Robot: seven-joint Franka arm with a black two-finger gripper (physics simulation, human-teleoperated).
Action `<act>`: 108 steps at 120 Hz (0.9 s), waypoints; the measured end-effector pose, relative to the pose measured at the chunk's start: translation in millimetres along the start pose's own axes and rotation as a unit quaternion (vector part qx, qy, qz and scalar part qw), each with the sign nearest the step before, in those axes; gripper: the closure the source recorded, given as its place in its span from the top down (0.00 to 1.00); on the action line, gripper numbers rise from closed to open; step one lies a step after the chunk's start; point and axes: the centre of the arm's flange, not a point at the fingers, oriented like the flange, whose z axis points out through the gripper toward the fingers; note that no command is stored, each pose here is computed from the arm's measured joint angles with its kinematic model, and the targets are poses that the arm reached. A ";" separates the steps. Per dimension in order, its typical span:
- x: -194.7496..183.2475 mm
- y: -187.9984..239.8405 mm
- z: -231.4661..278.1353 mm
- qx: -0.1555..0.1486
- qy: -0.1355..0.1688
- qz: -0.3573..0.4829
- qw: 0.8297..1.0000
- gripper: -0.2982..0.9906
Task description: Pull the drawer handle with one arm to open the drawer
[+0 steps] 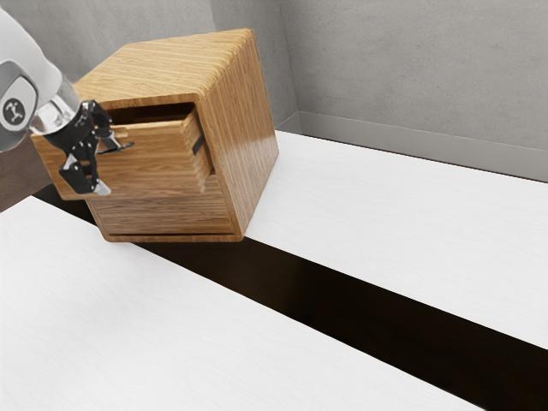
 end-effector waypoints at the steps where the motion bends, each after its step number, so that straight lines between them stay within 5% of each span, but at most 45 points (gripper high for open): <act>1: 0.1 -0.5 -0.1 0.000 0.000 0.000 1.000 0.77; 86: 11.3 -105.2 -57.3 -0.044 0.007 -0.023 0.999 0.77; 100: -58.7 -90.9 -129.0 -0.085 0.009 0.029 0.996 0.77; 108: -123.0 -97.9 -165.5 -0.080 -0.005 0.080 0.994 0.77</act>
